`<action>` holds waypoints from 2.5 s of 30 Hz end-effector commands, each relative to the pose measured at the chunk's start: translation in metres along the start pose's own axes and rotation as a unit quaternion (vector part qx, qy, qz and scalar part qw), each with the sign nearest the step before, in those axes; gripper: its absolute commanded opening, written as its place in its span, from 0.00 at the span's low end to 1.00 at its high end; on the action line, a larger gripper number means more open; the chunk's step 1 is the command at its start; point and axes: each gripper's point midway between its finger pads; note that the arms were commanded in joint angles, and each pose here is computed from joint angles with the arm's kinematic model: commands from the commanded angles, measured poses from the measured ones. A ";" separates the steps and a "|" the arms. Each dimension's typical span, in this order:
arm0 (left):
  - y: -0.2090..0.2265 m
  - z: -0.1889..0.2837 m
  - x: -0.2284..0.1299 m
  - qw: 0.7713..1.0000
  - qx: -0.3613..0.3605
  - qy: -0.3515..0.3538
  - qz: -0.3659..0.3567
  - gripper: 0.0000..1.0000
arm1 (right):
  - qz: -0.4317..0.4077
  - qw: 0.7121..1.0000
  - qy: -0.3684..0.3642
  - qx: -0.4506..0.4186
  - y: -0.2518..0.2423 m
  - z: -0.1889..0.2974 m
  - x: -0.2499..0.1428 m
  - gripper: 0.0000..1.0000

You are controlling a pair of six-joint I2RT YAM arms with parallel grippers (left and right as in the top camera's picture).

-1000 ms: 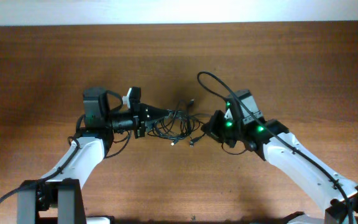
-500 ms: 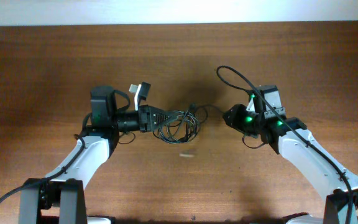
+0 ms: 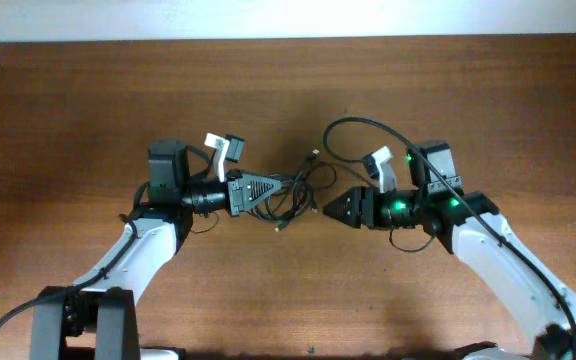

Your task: Untangle cables

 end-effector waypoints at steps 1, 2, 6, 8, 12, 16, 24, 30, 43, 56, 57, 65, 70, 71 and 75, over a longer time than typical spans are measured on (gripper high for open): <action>-0.007 -0.001 0.009 0.999 0.009 -0.009 -0.036 0.00 | 0.059 0.996 0.021 0.058 0.046 -0.004 -0.014 0.69; -0.008 -0.002 0.008 0.999 0.007 -0.007 -0.037 0.00 | 0.056 0.997 0.020 0.039 0.044 -0.007 -0.014 0.69; -0.019 -0.006 0.002 0.999 -0.020 0.009 -0.040 0.00 | -0.037 0.998 -0.013 -0.047 0.027 -0.020 -0.005 0.63; -0.025 -0.005 -0.001 0.999 -0.039 0.018 -0.031 0.00 | -0.044 0.998 -0.031 -0.042 0.033 -0.023 0.003 0.55; -0.025 -0.005 -0.001 0.998 -0.038 0.021 0.038 0.00 | -0.084 0.994 -0.052 -0.042 0.036 -0.027 0.011 0.46; -0.026 -0.005 0.001 0.995 -0.038 0.020 0.087 0.00 | -0.105 0.991 -0.062 -0.055 0.034 -0.038 0.013 0.43; -0.028 -0.017 0.006 0.986 -0.022 0.009 0.166 0.00 | -0.109 0.990 -0.070 -0.053 0.031 -0.056 0.020 0.36; -0.052 -0.030 0.012 0.987 -0.055 0.011 0.154 0.00 | -0.135 0.981 -0.098 -0.099 0.006 -0.057 0.027 0.08; 0.002 -0.008 0.008 0.998 0.041 -0.015 0.049 0.00 | 0.056 0.981 -0.167 0.075 0.083 0.070 0.063 0.04; -0.082 0.009 -0.029 0.963 -0.216 0.074 -0.145 0.00 | -0.163 0.948 -0.205 -0.182 -0.080 0.063 0.070 0.05; -0.082 0.009 -0.028 0.962 -0.216 0.073 -0.150 0.00 | -0.177 0.948 -0.187 -0.185 -0.089 0.054 0.064 0.05; -0.050 -0.005 0.016 0.994 -0.083 0.001 -0.075 0.00 | -0.164 0.973 -0.039 -0.160 -0.080 -0.015 0.009 0.16; -0.021 -0.005 0.048 0.997 0.006 -0.080 0.018 0.00 | -0.189 0.961 0.003 -0.201 -0.087 -0.016 -0.019 0.34; -0.018 -0.005 0.050 0.996 0.013 -0.086 0.027 0.00 | -0.196 0.958 0.005 -0.210 -0.091 -0.012 -0.022 0.37; -0.010 -0.003 0.055 0.990 0.029 -0.105 0.091 0.00 | -0.194 0.960 0.000 -0.203 -0.083 -0.002 -0.021 0.49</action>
Point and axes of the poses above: each gripper's point midway between its finger pads, its own z axis back along the fingers, its own y axis along the line the jaws close on, x = y × z, and after that the axes turned 8 degrees about z, right-handed
